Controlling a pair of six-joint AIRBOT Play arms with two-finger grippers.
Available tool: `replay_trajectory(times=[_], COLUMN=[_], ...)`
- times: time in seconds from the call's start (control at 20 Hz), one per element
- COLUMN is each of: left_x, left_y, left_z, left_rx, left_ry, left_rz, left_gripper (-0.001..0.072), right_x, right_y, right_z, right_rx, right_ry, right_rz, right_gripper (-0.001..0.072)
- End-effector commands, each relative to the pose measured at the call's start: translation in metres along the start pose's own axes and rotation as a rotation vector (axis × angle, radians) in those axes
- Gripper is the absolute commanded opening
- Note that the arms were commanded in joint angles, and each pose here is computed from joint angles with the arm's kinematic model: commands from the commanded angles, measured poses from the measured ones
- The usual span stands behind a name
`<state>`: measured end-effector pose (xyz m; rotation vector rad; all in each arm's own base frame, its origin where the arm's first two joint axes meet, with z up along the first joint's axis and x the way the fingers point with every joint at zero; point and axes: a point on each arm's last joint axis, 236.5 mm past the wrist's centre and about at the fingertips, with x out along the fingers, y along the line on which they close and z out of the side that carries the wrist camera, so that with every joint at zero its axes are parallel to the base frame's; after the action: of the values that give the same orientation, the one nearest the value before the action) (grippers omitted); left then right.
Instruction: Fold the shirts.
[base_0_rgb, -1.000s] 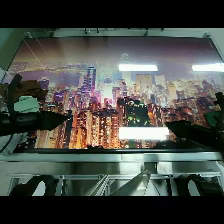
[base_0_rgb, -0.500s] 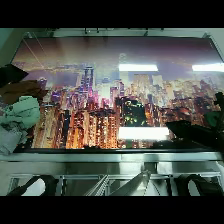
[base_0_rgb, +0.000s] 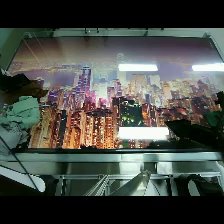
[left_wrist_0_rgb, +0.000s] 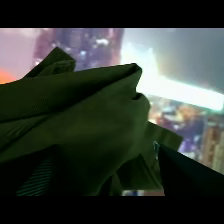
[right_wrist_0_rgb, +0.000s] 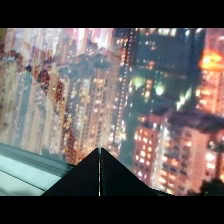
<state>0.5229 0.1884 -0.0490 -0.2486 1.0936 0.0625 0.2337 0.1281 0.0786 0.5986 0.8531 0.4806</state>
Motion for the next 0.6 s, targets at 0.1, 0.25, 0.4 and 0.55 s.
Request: replay_trajectory(times=[0.1,0.25,0.4,0.55], left_x=[0.04,0.027,-0.005,-0.094], left_y=[0.024,-0.016,-0.13,-0.316], left_z=[-0.013,0.013,0.052,0.045], left_rx=[0.201,0.241,0.256,0.308], left_ry=[0.186,0.148,-0.005,-0.129], left_rz=[0.255,0.25,0.007,-0.555], left_gripper=[0.0554,0.0019,0.0019,0.002], right_x=[0.0,0.0,0.0,0.0], right_y=[0.003,0.005,0.004,0.005], right_z=[0.001,0.001,0.001,0.001], right_rx=[0.006,0.009,0.009,0.009], right_ry=[-0.003,-0.006,-0.006,-0.006], right_rz=[0.012,0.019,0.019,0.019], right_gripper=[0.0021,0.0021,0.0021,0.0021])
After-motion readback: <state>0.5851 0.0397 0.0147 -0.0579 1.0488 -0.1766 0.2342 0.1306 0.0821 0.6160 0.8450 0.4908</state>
